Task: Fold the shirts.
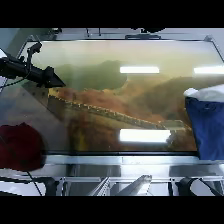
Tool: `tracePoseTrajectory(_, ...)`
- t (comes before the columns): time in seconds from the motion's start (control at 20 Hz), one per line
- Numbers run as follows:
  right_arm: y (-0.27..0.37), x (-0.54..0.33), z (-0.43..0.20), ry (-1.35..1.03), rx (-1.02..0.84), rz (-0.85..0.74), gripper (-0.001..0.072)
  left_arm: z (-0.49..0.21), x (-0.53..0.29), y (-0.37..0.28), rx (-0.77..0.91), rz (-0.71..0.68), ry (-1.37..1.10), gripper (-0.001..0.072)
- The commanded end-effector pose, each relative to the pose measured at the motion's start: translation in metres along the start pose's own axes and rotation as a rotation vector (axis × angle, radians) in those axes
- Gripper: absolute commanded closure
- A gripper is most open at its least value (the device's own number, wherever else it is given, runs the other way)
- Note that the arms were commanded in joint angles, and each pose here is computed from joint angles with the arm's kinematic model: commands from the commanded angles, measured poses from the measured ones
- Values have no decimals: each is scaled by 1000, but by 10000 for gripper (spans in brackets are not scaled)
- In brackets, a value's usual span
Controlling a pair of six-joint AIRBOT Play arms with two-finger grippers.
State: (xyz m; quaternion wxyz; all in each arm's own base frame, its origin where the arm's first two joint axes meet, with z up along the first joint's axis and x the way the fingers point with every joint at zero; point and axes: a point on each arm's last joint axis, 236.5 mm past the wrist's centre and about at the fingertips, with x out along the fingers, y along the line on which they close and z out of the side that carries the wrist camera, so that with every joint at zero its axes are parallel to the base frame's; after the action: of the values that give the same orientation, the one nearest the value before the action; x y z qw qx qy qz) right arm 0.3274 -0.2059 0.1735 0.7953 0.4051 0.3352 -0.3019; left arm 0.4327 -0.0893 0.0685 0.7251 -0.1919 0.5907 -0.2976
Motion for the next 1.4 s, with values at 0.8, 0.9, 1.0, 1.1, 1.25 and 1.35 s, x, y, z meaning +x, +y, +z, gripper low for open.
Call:
tracePoseTrajectory(0.8,-62,-21,-111,22,43,166,494,38,-48,-66,190,-54,-157,705)
tracePoseTrajectory(0.9,10,-40,-117,41,-9,414,696,48,-71,-94,245,-70,-243,705)
tracePoseTrajectory(1.0,44,-44,-145,111,-100,501,693,38,-79,-107,246,-80,-254,705)
tracePoseTrajectory(1.1,61,-45,-188,220,-233,528,693,11,-73,-110,199,-95,-223,706)
tracePoseTrajectory(1.25,78,-54,-271,424,-409,609,693,-53,-46,-115,118,-126,-135,706)
tracePoseTrajectory(1.35,68,-53,-327,548,-524,619,693,-101,-22,-119,80,-139,-96,706)
